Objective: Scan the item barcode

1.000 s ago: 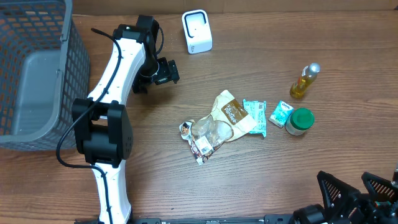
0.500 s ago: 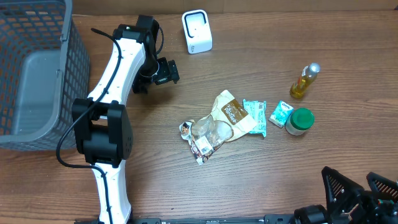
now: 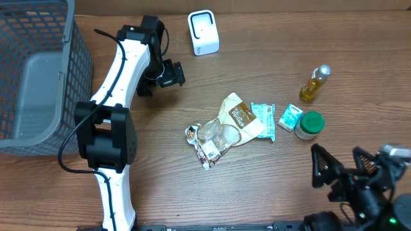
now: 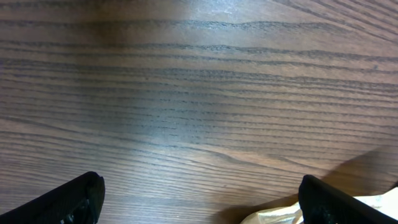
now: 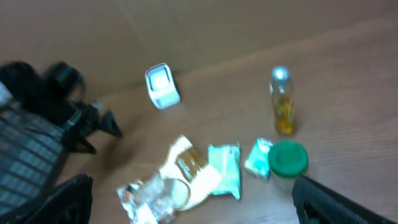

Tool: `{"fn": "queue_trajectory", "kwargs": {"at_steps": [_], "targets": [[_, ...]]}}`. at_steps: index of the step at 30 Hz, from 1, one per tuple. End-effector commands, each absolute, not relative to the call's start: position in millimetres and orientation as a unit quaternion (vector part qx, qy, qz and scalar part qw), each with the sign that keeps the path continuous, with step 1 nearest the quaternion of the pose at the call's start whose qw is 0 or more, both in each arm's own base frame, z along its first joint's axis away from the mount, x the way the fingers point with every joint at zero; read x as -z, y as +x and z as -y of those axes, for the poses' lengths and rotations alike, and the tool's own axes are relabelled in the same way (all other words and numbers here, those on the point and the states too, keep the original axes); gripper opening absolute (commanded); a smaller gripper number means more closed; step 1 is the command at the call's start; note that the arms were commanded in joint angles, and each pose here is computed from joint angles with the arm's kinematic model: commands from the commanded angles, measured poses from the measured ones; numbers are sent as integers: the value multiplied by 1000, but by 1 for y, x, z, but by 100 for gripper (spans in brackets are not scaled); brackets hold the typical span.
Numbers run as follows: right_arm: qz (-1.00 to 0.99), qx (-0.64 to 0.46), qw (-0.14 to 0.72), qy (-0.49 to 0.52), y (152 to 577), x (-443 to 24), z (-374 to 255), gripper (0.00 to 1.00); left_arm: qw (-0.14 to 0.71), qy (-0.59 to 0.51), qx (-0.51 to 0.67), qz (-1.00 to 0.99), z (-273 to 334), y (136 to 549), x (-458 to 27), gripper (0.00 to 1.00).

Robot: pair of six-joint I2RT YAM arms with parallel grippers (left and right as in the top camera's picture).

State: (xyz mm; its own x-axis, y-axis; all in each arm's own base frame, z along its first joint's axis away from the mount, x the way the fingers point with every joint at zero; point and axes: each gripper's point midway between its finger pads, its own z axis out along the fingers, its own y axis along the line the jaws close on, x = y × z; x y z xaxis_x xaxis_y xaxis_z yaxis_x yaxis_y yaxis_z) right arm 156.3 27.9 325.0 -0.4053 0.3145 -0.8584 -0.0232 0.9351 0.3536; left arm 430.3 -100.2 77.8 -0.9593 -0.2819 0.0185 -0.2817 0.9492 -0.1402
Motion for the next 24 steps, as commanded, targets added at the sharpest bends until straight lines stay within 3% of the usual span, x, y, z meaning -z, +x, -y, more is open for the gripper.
{"fn": "queue_trajectory", "kwargs": {"at_steps": [1, 12, 24], "targets": [[-809, -157, 560, 91, 169, -296, -27, 100, 20, -130, 71, -989, 103, 434, -91, 100], [-730, -202, 650, 61, 205, -261, -42, 100, 20, -130, 71, -989, 103, 434, -91, 100], [-589, -229, 774, 38, 209, -306, -43, 100, 20, -130, 71, -989, 103, 434, -91, 100]]}}
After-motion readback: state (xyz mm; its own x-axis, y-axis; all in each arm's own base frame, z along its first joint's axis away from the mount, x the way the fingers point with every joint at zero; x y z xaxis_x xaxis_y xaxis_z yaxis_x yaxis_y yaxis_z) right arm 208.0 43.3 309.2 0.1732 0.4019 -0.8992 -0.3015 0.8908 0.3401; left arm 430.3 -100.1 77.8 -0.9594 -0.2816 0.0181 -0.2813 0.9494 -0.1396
